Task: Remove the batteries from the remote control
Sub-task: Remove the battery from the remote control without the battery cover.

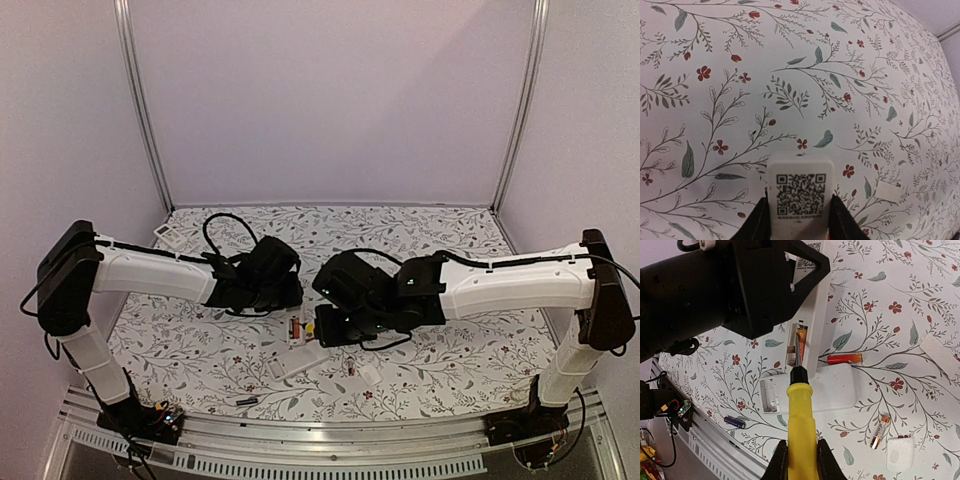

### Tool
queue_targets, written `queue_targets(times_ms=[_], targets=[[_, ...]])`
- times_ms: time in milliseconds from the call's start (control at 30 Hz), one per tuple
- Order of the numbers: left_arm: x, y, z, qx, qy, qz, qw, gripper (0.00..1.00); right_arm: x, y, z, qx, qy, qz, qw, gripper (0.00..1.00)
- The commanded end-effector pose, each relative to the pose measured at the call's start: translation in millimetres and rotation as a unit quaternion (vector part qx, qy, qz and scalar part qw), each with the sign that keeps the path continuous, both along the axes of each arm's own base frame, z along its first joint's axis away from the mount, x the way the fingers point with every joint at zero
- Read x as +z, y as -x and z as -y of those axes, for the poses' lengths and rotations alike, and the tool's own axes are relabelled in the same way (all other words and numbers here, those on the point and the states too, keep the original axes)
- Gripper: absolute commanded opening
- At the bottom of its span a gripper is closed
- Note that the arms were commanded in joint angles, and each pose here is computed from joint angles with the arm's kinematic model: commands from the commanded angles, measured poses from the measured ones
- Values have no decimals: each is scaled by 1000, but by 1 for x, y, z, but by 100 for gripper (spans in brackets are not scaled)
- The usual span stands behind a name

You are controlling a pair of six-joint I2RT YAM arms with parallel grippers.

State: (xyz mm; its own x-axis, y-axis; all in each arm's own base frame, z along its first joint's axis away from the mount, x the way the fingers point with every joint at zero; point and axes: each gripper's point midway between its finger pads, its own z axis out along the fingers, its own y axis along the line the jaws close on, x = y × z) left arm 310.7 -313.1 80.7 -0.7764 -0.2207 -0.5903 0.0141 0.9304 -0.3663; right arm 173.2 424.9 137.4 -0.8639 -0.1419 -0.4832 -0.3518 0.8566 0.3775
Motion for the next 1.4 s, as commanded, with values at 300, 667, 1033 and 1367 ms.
queue_targets(times_ms=[300, 667, 1033, 1367], targets=[[-3, 3, 4, -4, -9, -7, 1000, 21, 16, 6, 9, -18, 6, 7, 1000, 0], [-4, 4, 5, -7, -9, -8, 1000, 21, 15, 8, 8, -24, 2, 0, 1000, 0], [-6, 5, 5, -8, -5, -11, 1000, 19, 24, 14, 8, -13, -5, -7, 1000, 0], [-1, 3, 11, -14, 8, -5, 1000, 19, 10, 9, -9, -10, 32, -17, 999, 0]])
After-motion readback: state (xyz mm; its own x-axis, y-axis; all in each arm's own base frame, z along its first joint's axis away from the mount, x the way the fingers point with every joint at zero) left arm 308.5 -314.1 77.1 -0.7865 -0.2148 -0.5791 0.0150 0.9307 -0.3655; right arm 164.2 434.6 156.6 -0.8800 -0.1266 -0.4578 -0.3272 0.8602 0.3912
